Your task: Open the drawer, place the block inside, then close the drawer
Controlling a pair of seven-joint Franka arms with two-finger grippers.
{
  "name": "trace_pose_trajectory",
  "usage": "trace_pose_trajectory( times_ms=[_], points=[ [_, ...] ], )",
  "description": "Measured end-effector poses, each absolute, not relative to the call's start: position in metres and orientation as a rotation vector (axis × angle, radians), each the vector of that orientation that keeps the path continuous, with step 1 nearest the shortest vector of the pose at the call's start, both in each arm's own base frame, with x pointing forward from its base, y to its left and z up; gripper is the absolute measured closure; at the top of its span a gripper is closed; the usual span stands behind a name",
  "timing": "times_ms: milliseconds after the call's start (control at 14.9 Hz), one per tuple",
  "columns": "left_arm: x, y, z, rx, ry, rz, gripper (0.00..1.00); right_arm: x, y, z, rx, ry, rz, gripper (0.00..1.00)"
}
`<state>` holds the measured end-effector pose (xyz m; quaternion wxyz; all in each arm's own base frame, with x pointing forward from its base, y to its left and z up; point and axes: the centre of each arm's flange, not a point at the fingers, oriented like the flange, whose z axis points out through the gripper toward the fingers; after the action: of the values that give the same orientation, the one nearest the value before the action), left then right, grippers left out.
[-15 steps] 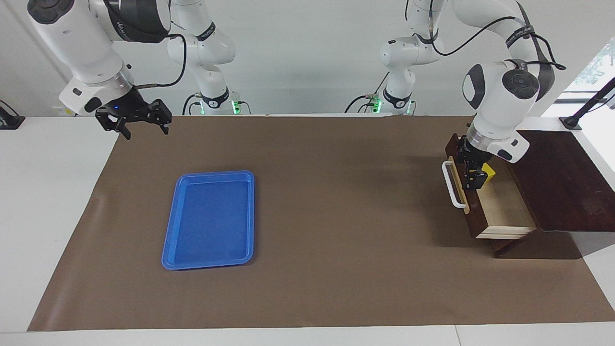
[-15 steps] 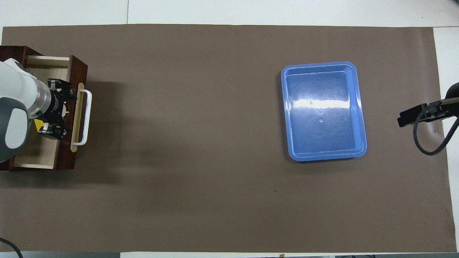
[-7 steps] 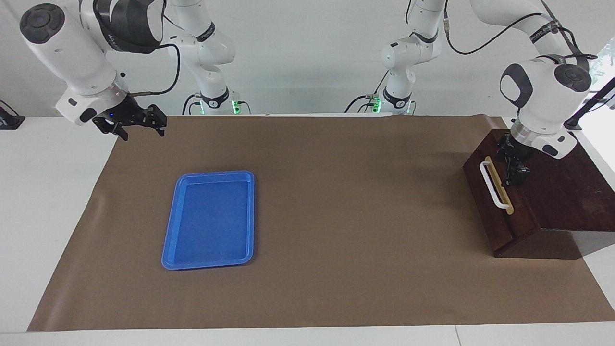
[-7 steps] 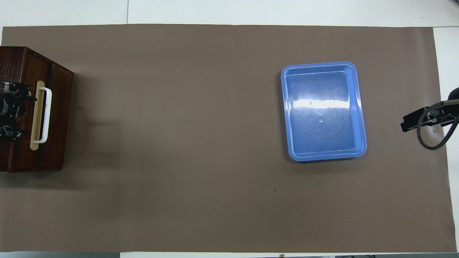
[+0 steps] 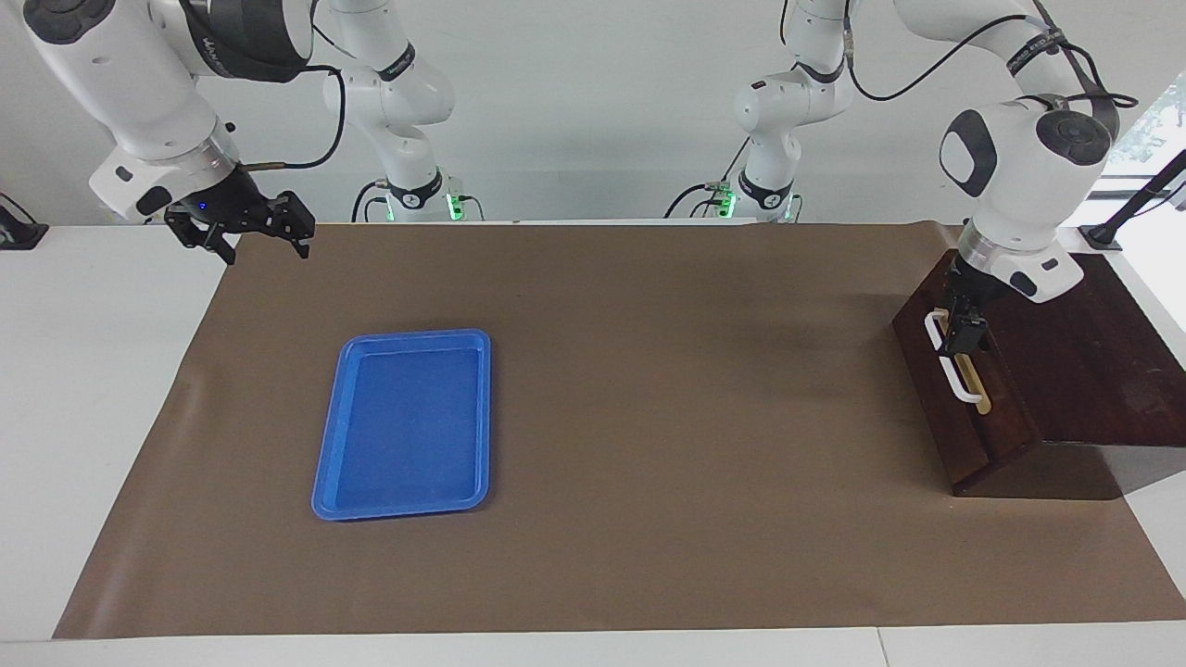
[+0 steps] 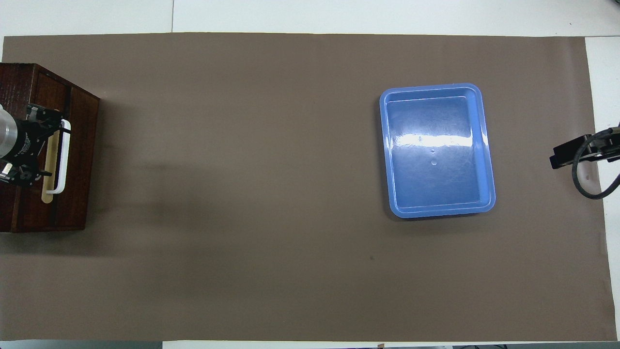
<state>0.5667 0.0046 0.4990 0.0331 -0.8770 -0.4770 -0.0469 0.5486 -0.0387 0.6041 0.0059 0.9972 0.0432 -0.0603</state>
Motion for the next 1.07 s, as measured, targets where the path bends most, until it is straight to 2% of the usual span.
trace_pose_trajectory(
  times_ms=[469,1072],
  points=[
    [0.541,-0.062,0.527,-2.986,-0.431,0.135,0.00,0.549,-0.035,0.605,3.120,0.142,-0.185,0.00],
    [0.536,-0.083,0.549,-3.070,-0.065,0.233,0.00,0.549,-0.035,0.606,3.120,0.144,-0.183,0.00]
  ],
)
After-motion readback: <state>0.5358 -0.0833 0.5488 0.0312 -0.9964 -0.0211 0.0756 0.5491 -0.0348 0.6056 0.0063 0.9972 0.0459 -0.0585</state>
